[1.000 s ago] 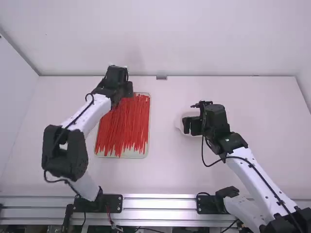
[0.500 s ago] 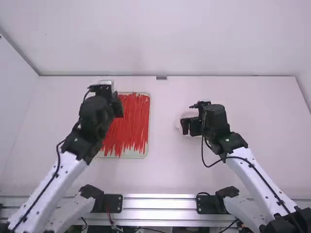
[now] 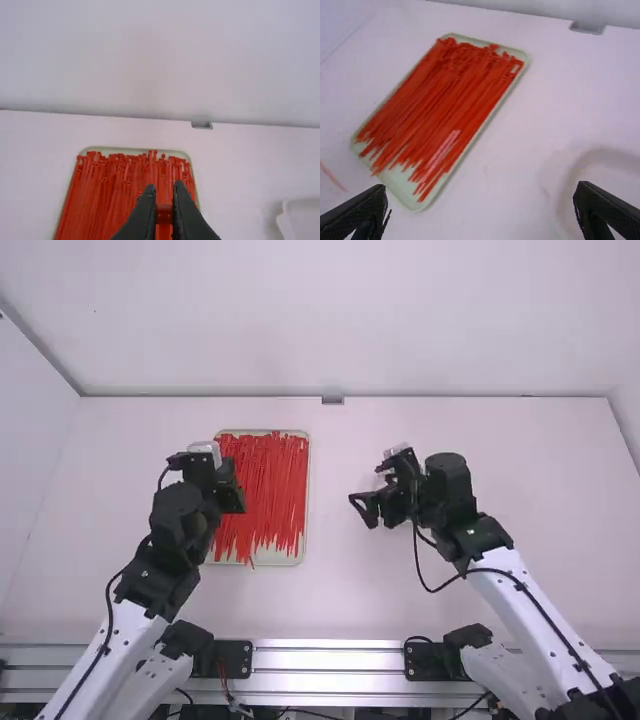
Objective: Fasten the cable tie
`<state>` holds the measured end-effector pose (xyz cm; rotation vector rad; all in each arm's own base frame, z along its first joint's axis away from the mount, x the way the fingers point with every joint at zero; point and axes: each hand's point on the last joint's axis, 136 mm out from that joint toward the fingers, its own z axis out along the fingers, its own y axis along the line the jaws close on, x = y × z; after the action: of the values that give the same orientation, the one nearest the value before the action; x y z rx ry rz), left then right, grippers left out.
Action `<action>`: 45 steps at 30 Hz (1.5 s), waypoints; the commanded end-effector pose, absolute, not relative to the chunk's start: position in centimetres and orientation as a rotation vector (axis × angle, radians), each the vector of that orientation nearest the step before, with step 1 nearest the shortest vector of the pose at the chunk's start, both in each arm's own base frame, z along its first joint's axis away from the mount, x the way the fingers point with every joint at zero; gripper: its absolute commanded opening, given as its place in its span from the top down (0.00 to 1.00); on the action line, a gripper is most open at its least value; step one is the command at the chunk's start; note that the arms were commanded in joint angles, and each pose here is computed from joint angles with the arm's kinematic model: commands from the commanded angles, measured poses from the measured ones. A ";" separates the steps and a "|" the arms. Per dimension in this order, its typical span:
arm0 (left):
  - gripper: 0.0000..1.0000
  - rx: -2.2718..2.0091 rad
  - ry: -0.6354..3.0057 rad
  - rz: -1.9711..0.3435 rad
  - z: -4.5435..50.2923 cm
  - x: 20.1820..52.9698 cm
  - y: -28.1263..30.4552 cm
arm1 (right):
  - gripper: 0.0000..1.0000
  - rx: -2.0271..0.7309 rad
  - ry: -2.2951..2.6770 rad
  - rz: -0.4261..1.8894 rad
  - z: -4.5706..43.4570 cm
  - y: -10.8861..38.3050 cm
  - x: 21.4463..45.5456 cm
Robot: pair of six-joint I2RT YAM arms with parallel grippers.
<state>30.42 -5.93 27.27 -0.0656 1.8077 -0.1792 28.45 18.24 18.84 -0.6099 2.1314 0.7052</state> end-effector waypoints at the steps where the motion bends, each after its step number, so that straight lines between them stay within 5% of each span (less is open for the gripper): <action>1: 0.98 -0.028 1.816 -0.239 27.0 30.9 -7.1 | 0.01 -0.726 2.037 0.802 20.5 19.6 26.7; 21: 0.98 0.101 1.738 -0.607 31.0 35.1 -14.0 | 0.01 -0.844 1.838 0.900 24.4 22.1 24.8; 45: 0.98 0.169 1.471 -0.908 38.0 31.4 -21.9 | 0.03 -0.753 1.776 0.955 25.6 24.3 27.4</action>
<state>31.38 -21.55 36.77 0.1846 1.4897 -0.8804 27.51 24.21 26.05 -0.7607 1.7568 0.9280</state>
